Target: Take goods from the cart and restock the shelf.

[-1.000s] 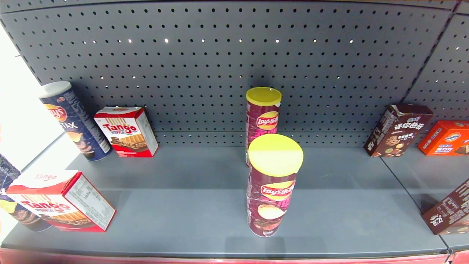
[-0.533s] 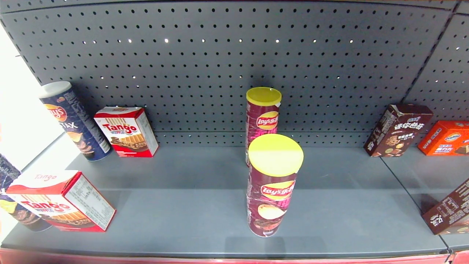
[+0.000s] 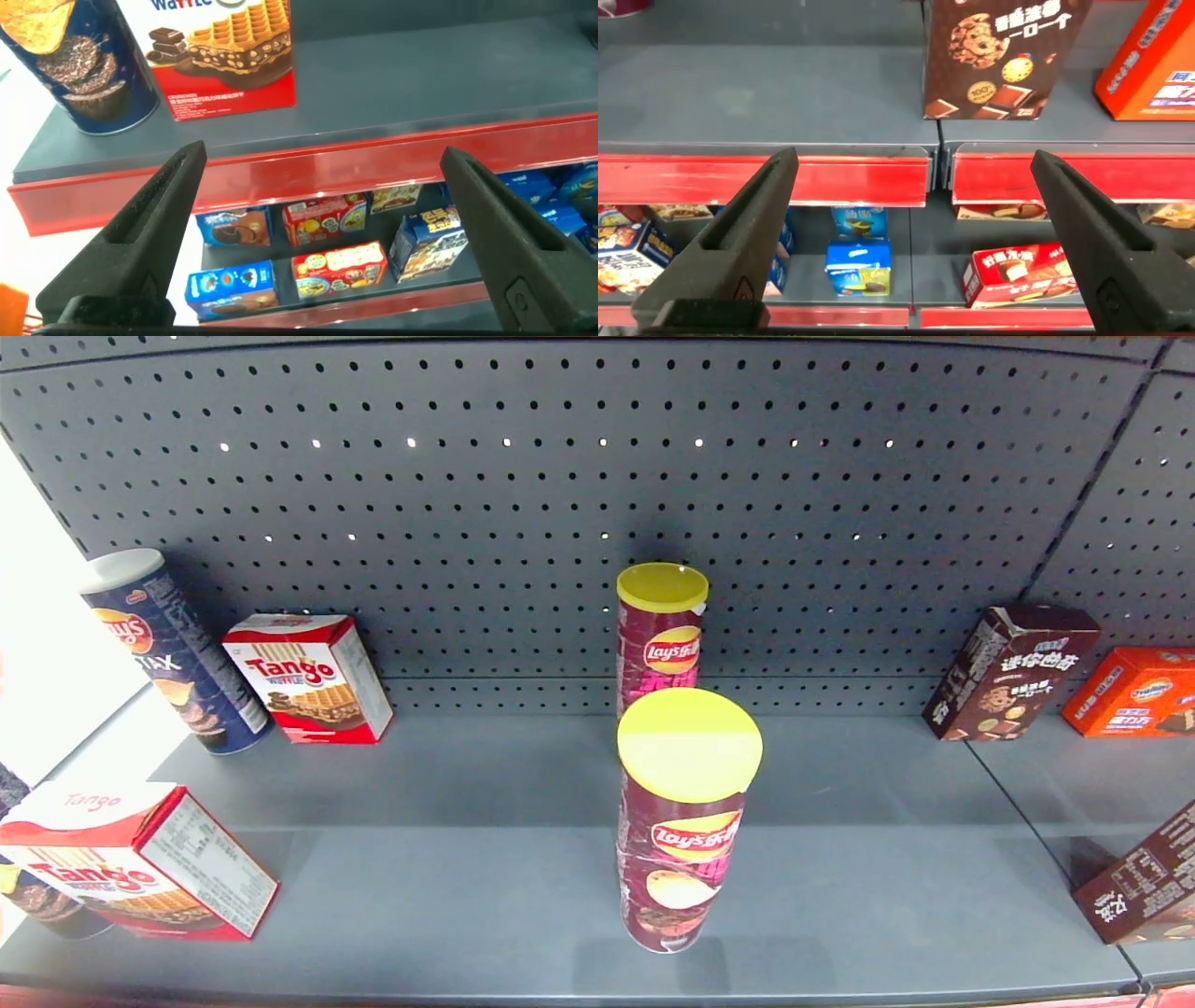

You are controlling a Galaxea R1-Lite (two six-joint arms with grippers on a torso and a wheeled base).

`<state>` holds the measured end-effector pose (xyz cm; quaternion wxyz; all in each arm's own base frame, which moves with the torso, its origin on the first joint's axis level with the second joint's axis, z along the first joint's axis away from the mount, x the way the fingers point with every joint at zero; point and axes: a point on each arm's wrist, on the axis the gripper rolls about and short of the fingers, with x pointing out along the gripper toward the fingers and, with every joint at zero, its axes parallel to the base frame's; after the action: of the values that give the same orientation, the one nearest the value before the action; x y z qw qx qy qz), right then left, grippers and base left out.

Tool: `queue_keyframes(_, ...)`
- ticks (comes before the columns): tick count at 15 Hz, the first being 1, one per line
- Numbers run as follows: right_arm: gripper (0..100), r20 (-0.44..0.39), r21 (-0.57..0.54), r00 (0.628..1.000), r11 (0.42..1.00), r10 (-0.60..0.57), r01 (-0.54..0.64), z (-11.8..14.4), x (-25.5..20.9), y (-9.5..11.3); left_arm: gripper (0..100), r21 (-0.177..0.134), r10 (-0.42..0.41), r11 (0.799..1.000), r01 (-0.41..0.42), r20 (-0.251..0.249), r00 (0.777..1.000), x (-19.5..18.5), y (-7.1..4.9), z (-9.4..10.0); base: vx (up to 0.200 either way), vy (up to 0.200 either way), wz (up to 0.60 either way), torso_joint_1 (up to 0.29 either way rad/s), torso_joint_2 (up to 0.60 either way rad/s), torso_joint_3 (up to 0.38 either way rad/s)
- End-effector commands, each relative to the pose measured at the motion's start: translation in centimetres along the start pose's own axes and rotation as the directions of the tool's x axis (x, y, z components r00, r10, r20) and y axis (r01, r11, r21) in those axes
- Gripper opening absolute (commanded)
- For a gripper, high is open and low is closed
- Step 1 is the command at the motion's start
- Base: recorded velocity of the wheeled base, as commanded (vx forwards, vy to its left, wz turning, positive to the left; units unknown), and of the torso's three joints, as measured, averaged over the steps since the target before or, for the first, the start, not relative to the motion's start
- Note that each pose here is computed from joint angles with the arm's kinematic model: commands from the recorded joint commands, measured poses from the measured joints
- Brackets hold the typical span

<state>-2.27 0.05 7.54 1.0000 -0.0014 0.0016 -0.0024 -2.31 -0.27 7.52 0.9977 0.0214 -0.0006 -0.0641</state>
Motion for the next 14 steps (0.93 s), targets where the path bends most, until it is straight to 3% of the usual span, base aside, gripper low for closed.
queue_keyframes(1,100,0.0,0.0,1.0,1.0,0.0,0.0,0.0,0.0,0.0,100,-0.002,0.006,1.0,-0.006,-0.002,1.0,0.01,0.01,0.0,0.0,-0.2,0.0,-0.002,0.0,0.002)
queue_keyframes(14,100,0.0,0.0,1.0,1.0,0.0,0.0,0.0,0.0,0.0,100,-0.002,0.009,1.0,-0.009,-0.002,1.0,0.01,0.01,0.0,0.0,0.0,0.0,0.0,0.0,0.0)
